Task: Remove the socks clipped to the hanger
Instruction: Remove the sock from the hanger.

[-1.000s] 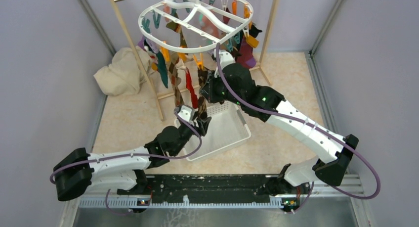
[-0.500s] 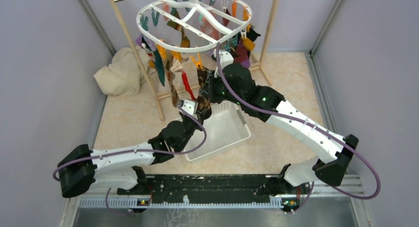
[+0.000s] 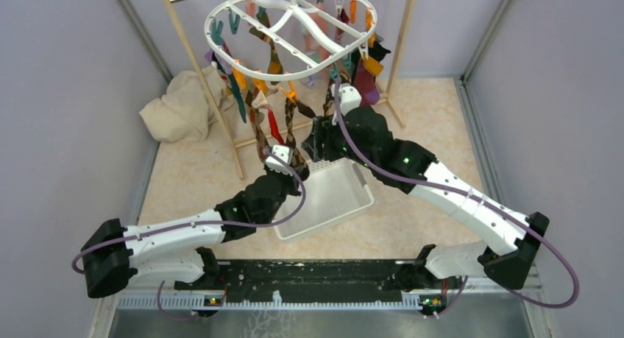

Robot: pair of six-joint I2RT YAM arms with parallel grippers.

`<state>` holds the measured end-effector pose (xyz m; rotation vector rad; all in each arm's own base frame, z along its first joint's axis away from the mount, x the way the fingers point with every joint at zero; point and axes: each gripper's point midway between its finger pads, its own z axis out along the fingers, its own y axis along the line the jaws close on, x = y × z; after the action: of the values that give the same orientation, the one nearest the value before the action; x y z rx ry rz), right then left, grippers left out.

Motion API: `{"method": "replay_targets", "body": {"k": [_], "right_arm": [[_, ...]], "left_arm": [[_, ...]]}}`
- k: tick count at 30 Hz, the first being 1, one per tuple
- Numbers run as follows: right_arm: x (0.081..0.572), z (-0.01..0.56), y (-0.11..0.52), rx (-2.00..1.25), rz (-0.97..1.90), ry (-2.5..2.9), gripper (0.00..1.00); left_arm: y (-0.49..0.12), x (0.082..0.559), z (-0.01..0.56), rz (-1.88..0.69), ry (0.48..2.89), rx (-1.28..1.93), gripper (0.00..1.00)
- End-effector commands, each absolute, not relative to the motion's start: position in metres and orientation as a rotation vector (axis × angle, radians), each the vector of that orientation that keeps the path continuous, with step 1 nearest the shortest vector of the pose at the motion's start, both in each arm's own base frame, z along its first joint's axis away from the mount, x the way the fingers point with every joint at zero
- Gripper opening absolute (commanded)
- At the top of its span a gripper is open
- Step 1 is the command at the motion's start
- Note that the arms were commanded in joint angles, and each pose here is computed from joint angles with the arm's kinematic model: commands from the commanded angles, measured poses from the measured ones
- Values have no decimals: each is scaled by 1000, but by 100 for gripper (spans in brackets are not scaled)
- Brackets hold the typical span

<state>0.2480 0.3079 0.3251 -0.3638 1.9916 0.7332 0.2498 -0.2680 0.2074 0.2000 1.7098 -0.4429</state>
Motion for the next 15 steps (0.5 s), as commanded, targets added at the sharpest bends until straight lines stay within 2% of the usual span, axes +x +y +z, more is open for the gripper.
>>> {"method": "replay_targets", "body": {"k": [1,7,15], "right_arm": [[242,384,289,-314,804,1756,58],[240,413,282,-302,725,1603,57],[256,436,303,-365,663,1444,54]], "left_arm": [[-271,253,206,-402,1753,186,0],[-273,255,205,-366,1780,197,0],[-271,254,207,-357,1800,192,0]]}}
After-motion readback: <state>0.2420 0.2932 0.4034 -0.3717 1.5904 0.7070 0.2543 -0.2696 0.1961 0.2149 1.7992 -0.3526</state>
